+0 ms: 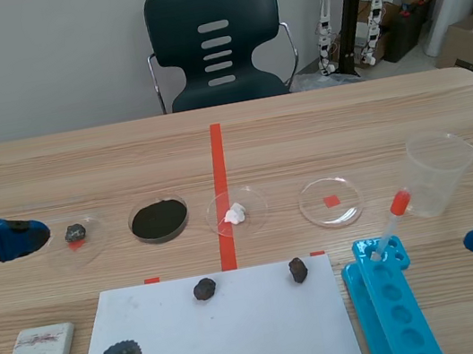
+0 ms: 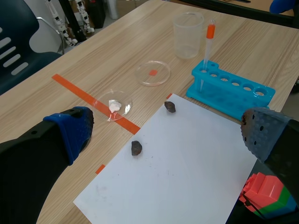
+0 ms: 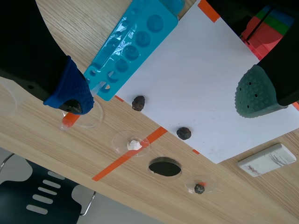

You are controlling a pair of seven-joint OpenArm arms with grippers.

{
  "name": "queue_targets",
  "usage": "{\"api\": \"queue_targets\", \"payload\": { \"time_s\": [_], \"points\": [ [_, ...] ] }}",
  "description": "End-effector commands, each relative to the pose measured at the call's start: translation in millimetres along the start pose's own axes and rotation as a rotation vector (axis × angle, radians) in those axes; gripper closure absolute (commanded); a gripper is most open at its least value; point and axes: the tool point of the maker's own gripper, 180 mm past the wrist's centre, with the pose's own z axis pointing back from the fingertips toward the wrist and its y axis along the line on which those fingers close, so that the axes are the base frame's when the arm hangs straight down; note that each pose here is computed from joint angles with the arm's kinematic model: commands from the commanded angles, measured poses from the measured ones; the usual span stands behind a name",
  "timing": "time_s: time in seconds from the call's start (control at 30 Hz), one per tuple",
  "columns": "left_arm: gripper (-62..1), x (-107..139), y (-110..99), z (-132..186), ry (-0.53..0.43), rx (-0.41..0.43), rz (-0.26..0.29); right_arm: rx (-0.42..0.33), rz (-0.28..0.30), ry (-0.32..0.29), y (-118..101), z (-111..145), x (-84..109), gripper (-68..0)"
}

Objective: Pick up the middle mineral with the left hand

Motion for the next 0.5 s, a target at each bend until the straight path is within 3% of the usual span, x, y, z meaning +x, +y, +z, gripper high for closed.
{"api": "queue_targets", "payload": {
  "time_s": [0.0, 0.47],
  "points": [
    [-62.3, 6.3, 0.0, -0.6, -0.033, 0.005, 0.014, -0.006, -0.003, -0.025, -1.6, -0.5, 6.2, -63.8],
    [-62.3, 7.0, 0.8, -1.1, -0.035, 0.006, 0.01, -0.006, -0.003, -0.025, -1.6, -0.5, 6.2, -63.8]
  ]
}}
